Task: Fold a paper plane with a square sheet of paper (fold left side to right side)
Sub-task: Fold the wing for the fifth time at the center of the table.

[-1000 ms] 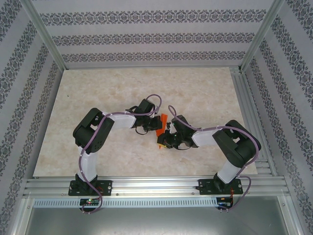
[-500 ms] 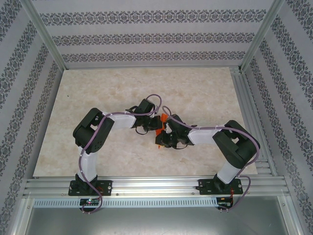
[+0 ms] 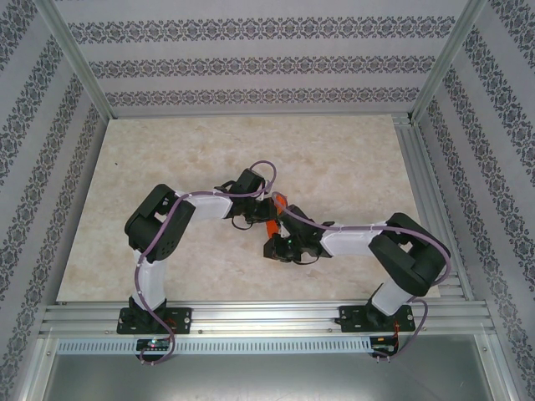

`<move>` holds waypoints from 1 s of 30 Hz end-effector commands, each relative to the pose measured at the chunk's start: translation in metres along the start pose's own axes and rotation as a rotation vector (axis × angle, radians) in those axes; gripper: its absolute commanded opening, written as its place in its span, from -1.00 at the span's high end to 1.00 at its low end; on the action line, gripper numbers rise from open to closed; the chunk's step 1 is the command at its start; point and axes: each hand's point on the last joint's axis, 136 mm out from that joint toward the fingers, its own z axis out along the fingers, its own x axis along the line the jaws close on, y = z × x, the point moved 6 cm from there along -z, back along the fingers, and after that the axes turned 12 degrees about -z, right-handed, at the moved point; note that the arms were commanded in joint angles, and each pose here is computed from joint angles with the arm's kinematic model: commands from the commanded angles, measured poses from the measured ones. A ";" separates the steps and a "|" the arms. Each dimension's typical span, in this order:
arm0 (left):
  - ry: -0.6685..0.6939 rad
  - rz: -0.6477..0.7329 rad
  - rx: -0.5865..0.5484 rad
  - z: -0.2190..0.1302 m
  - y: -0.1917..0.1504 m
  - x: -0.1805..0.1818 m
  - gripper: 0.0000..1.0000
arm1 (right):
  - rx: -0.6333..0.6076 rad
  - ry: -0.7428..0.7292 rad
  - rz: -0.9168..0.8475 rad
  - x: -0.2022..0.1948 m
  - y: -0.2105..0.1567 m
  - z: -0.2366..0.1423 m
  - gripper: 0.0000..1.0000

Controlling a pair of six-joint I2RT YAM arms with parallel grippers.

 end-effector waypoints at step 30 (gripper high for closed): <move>0.161 -0.037 0.014 0.010 -0.013 0.040 0.94 | -0.279 0.060 0.150 -0.055 0.162 -0.043 0.72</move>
